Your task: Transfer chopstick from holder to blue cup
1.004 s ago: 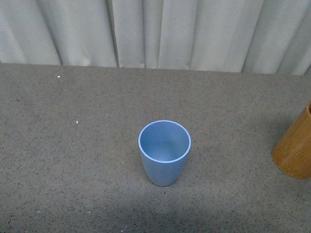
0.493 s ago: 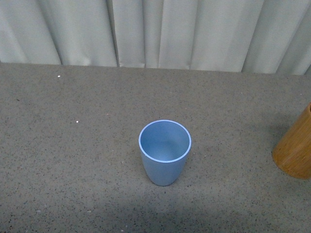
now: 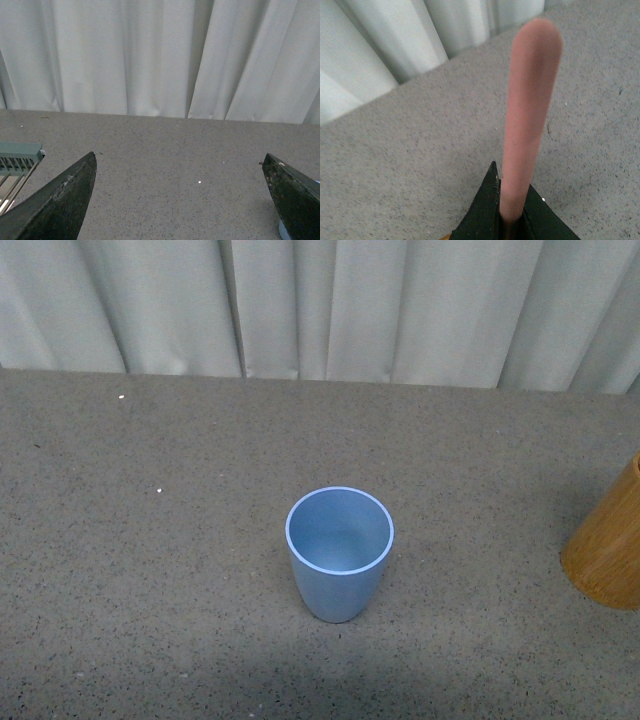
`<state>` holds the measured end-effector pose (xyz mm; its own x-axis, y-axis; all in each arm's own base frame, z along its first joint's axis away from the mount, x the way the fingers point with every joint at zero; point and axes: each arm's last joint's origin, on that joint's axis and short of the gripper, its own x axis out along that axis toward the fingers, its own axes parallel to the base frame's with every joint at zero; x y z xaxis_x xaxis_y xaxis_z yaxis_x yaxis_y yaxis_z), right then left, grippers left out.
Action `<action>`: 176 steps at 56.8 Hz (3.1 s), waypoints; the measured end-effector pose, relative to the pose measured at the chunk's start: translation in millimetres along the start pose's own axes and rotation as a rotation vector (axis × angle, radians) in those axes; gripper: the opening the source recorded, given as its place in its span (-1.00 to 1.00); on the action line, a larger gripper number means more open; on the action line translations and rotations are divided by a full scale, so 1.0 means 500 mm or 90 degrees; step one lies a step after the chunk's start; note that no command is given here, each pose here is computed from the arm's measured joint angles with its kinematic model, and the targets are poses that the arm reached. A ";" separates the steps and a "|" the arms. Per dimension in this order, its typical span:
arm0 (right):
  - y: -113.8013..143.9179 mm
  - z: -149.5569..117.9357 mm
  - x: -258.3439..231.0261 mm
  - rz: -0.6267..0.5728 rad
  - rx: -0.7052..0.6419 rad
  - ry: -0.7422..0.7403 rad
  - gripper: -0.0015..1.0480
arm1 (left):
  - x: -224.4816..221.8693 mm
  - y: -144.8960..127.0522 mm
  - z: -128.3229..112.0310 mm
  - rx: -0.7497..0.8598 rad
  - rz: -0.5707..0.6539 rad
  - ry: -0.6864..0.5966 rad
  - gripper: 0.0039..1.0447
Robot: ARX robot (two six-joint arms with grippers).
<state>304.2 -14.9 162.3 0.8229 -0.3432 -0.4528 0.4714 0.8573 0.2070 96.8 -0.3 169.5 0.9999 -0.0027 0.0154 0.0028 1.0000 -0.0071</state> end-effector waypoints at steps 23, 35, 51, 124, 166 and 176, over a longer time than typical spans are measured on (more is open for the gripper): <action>-0.040 0.075 -0.131 0.069 0.059 -0.114 -0.96 | 0.000 0.000 0.000 0.000 0.000 0.000 0.88; -0.033 0.082 -0.171 0.132 0.079 -0.150 -0.96 | 0.000 0.000 0.000 0.000 0.000 0.000 0.88; 0.066 0.009 -0.186 0.267 0.084 -0.113 -0.96 | 0.000 0.000 0.000 0.000 0.000 0.000 0.88; 0.220 -0.136 -0.152 0.380 0.076 0.042 -0.95 | 0.000 0.000 0.000 0.000 0.000 0.000 0.88; 0.034 -0.130 -0.214 0.295 -0.127 -0.207 0.12 | 0.000 0.000 0.000 0.000 0.000 0.000 0.88; -0.122 -0.152 -0.297 0.294 -0.222 -0.166 -0.56 | 0.000 0.000 0.000 0.000 0.000 0.000 0.88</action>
<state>129.3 12.9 151.2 0.9877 0.0468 -0.1492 -0.0449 0.9989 0.0159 96.8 -0.3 169.5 0.9999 -0.0027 0.0154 0.0028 1.0000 -0.0071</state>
